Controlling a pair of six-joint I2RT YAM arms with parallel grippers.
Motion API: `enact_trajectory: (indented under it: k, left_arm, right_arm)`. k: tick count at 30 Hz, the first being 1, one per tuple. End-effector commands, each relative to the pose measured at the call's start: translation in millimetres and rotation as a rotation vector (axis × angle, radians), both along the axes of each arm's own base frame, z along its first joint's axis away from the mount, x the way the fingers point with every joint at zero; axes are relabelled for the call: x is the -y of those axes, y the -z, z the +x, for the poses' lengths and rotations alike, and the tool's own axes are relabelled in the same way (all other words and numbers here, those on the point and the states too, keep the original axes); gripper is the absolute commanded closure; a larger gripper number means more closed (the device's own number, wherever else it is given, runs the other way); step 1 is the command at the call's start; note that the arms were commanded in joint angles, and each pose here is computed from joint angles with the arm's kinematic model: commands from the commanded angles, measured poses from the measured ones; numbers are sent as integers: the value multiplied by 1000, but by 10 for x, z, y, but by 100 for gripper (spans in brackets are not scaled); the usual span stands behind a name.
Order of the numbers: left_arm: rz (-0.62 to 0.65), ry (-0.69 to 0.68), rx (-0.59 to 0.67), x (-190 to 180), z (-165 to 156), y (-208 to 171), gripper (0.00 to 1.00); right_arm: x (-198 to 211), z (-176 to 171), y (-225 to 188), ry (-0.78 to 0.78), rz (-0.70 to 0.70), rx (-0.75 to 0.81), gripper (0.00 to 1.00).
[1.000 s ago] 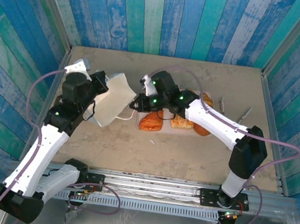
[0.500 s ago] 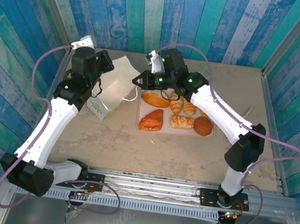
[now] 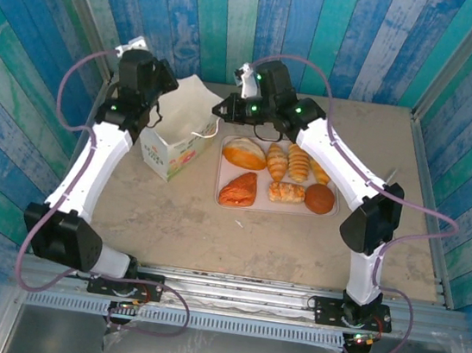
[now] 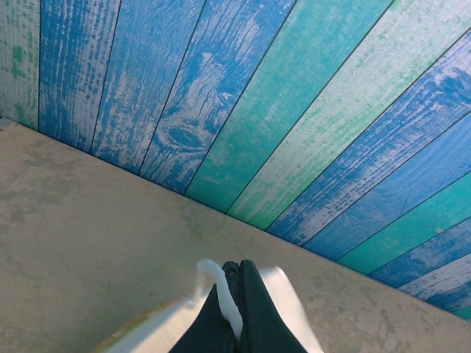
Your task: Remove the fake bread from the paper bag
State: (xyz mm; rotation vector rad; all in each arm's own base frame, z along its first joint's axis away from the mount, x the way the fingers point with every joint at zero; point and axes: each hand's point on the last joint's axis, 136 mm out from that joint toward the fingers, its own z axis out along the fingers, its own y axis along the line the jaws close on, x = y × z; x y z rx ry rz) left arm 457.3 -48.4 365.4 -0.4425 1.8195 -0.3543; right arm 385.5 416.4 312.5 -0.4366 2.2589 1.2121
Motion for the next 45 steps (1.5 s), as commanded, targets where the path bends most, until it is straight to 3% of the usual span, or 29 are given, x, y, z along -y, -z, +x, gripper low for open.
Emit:
enact_trajectory:
  k: [1,18,20,23,28,35,37,39,41,45]
  left_arm:
    - [15,15,-4,-11,235,36,98]
    - [-15,78,-52,76,984,214,99]
    - [-13,79,-47,75,988,195,91]
    - [-5,79,-35,67,949,115,79]
    - [39,41,-10,-36,823,-72,41]
    - [76,12,55,-129,557,-415,14]
    - [85,11,87,-144,454,-528,5]
    - [89,11,109,-154,365,-630,0]
    - [91,5,126,-168,276,-714,5]
    - [95,-19,166,-234,49,-884,6]
  right_arm:
    - [1,170,61,38,-19,21,98]
    - [41,608,112,99,0,19,95]
    - [15,586,116,74,11,10,90]
    - [-13,544,63,42,28,13,75]
    - [-19,443,-183,-9,57,57,53]
    - [104,339,-434,-25,33,152,31]
    - [136,299,-495,-32,24,179,21]
    - [175,262,-558,-38,18,204,14]
    - [219,212,-647,-38,16,230,10]
    - [379,124,-818,-14,-12,305,7]
